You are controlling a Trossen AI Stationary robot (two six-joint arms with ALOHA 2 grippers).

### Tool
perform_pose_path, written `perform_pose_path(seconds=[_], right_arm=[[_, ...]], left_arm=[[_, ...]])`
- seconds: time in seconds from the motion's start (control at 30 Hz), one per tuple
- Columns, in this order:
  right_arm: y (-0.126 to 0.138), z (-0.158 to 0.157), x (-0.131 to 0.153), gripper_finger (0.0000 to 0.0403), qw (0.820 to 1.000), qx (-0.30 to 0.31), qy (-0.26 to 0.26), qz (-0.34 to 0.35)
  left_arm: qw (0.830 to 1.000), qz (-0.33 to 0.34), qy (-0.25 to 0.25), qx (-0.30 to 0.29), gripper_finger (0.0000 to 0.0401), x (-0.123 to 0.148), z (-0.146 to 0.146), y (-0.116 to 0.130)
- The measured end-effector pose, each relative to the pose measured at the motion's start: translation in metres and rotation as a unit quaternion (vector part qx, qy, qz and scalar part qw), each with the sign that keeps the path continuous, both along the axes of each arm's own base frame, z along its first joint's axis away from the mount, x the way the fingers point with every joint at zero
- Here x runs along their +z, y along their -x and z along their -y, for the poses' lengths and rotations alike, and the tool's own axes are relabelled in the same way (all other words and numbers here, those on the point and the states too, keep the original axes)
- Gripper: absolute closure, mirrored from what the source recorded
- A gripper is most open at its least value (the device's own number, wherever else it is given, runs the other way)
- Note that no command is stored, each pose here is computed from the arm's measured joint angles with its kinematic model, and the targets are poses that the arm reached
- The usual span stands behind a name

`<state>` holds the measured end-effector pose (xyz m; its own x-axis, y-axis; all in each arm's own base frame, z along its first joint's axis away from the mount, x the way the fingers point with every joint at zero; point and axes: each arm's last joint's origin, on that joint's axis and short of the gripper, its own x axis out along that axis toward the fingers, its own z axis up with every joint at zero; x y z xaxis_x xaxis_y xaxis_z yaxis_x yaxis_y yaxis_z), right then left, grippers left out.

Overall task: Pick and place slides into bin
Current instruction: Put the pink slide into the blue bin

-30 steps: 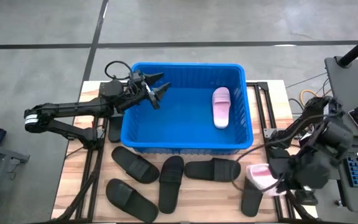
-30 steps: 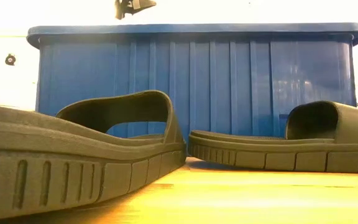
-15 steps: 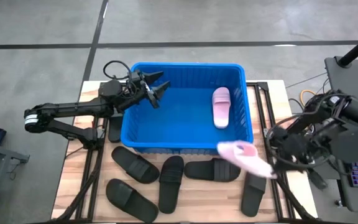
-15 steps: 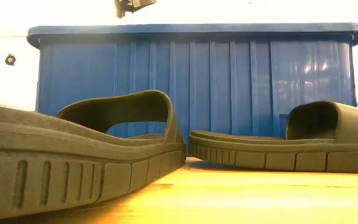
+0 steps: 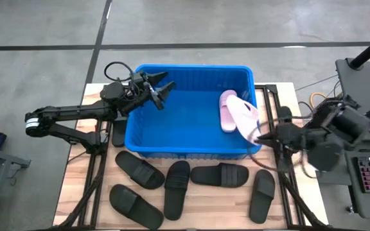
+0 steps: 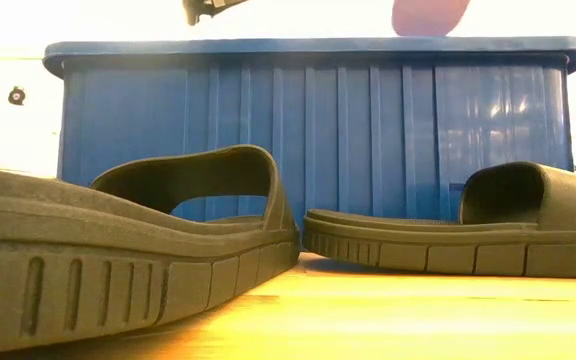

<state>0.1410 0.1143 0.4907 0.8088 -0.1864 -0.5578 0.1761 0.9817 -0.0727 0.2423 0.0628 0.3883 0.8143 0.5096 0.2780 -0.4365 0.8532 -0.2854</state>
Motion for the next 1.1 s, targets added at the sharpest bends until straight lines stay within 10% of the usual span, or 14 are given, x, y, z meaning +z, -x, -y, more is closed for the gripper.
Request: perform_pose_path(seconds=[1.1], right_arm=[[-0.056, 0.143, -0.048, 0.0392, 0.984, -0.009, 0.067, -0.162]], left_arm=[[0.997, -0.028, -0.062, 0.039, 0.0118, 0.006, 0.0, 0.01]])
